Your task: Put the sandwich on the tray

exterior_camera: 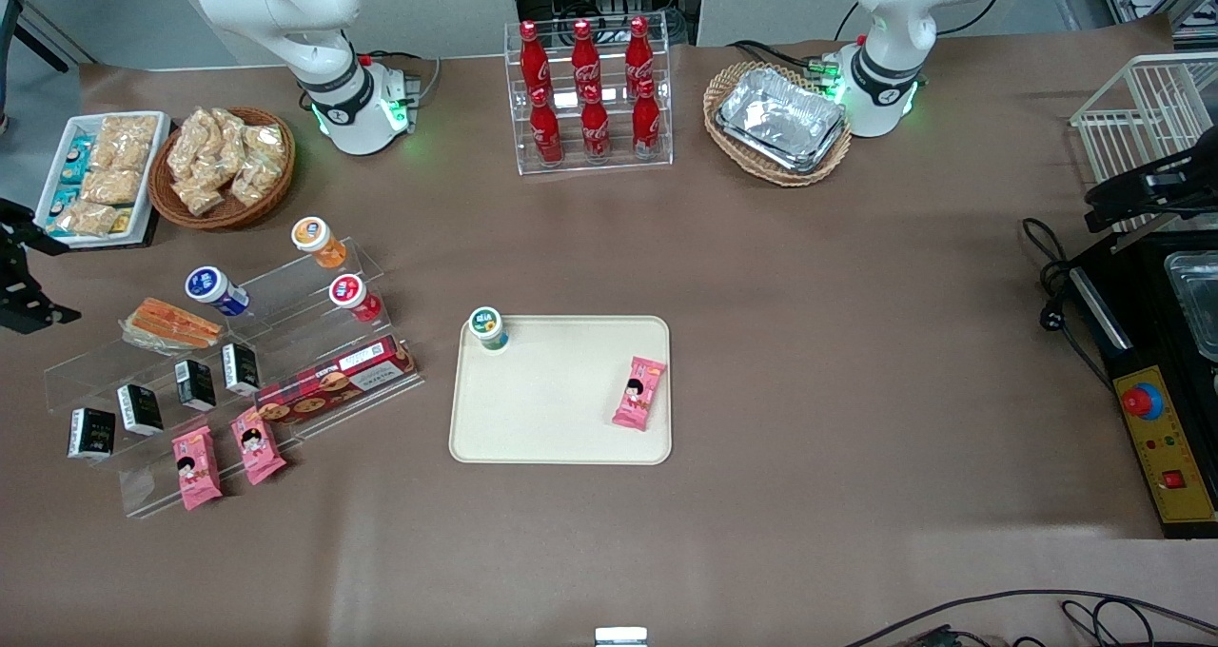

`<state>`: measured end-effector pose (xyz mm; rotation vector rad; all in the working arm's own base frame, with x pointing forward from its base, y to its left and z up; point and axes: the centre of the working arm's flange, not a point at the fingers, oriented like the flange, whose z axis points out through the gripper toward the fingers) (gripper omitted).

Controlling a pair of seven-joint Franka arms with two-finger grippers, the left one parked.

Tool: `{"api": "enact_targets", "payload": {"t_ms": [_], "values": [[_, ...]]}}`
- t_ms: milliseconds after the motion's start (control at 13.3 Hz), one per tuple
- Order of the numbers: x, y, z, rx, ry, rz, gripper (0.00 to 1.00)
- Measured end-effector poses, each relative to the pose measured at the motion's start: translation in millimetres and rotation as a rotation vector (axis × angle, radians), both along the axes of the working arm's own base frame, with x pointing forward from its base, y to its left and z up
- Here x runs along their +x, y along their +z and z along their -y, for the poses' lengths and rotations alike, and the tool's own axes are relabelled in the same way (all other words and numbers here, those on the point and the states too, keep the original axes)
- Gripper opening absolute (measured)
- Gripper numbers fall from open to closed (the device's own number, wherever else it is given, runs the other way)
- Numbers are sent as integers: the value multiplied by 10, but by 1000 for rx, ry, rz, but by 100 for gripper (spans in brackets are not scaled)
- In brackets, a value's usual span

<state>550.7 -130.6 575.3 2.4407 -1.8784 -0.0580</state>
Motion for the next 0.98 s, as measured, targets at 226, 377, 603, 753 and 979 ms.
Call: {"api": "enact_targets", "payload": {"t_ms": [226,377,603,753,979], "values": [[-19,-123,365,-16,-208,-4,100],[-1,-319,571,-11,-270,-31,100],[77,-756,860,27,-353,-52,100],[110,-989,895,28,-411,-46,100],[107,-1240,877,34,-462,-17,100]]}}
